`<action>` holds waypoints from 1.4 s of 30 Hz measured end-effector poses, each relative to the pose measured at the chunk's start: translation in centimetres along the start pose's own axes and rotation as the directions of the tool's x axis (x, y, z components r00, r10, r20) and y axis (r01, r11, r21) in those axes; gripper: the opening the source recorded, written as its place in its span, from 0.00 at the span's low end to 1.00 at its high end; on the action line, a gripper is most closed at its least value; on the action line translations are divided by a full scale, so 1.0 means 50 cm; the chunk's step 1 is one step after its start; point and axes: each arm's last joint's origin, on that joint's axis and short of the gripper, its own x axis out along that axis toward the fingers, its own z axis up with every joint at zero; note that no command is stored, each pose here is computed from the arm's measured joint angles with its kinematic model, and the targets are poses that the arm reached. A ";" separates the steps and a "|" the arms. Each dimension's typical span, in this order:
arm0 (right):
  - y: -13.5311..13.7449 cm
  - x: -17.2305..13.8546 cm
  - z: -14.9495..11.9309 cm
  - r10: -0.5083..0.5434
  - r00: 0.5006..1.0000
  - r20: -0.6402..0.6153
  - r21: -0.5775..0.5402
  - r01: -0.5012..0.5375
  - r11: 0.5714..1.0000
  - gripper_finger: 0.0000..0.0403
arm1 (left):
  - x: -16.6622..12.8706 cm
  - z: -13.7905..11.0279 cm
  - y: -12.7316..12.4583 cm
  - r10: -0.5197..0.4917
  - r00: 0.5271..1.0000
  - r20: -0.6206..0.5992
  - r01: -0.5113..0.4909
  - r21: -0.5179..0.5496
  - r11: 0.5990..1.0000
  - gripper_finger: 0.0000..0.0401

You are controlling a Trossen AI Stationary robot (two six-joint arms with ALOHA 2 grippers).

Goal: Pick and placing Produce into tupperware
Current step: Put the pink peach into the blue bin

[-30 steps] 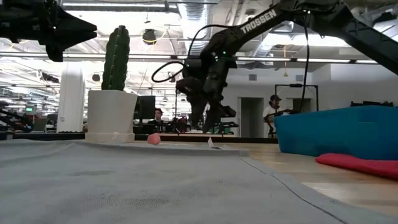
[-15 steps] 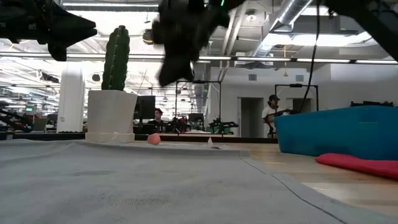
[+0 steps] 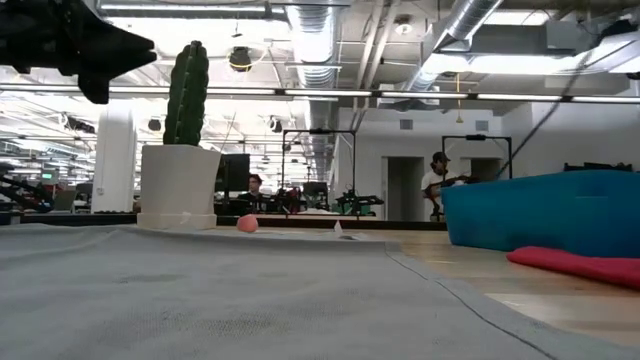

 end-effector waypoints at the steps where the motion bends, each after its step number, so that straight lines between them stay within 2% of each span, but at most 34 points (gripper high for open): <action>1: 0.015 -0.020 -0.007 0.004 0.999 0.042 -0.011 -0.003 1.000 0.37 | 0.000 0.001 -0.001 -0.018 1.000 0.002 0.018 0.003 1.000 0.22; 5: 0.070 -0.075 -0.079 0.036 0.986 0.160 -0.044 -0.029 0.999 0.38 | 0.000 0.006 -0.003 -0.043 0.999 0.021 0.043 -0.015 0.999 0.22; 12: 0.127 -0.123 -0.235 0.026 0.956 0.292 -0.052 -0.011 0.999 0.37 | 0.000 0.005 -0.002 -0.027 0.999 0.018 0.027 -0.024 0.999 0.22; 16: 0.138 -0.116 -0.328 0.016 0.940 0.341 -0.040 -0.003 0.999 0.37 | 0.001 -0.001 -0.004 -0.044 0.999 -0.006 0.044 -0.044 0.998 0.22; 18: 0.144 -0.101 -0.377 0.052 0.925 0.376 -0.055 -0.033 0.998 0.37 | 0.003 -0.009 -0.006 -0.064 0.997 -0.040 0.062 -0.055 0.997 0.22; 20: 0.147 -0.091 -0.415 0.089 0.902 0.423 -0.081 -0.059 0.995 0.37 | 0.006 -0.013 -0.008 -0.065 0.996 -0.057 0.060 -0.073 0.996 0.22; 23: 0.140 -0.079 -0.464 0.084 0.886 0.456 -0.082 -0.053 0.995 0.37 | 0.011 -0.018 -0.009 -0.060 0.995 -0.076 0.056 -0.060 0.997 0.22; 27: 0.128 -0.069 -0.500 0.060 0.890 0.451 -0.048 -0.042 0.998 0.37 | 0.020 -0.020 -0.005 -0.086 0.992 -0.088 0.084 -0.017 0.996 0.22; 32: 0.121 -0.057 -0.526 0.044 0.912 0.408 -0.005 -0.046 0.999 0.36 | 0.037 -0.037 0.015 0.047 0.988 -0.149 -0.046 0.007 0.999 0.22; 35: 0.124 -0.053 -0.532 0.054 0.913 0.404 -0.033 -0.044 0.998 0.36 | 0.053 -0.049 0.028 0.085 0.975 -0.205 -0.092 -0.028 0.995 0.22; 38: 0.116 -0.046 -0.543 0.006 0.935 0.354 -0.119 0.039 0.992 0.37 | 0.071 -0.066 0.044 0.121 0.951 -0.285 -0.138 -0.040 0.990 0.22; 42: 0.111 -0.037 -0.554 0.012 0.955 0.296 -0.029 -0.003 1.000 0.36 | 0.101 -0.072 0.056 0.063 0.931 -0.358 -0.098 -0.080 0.992 0.22</action>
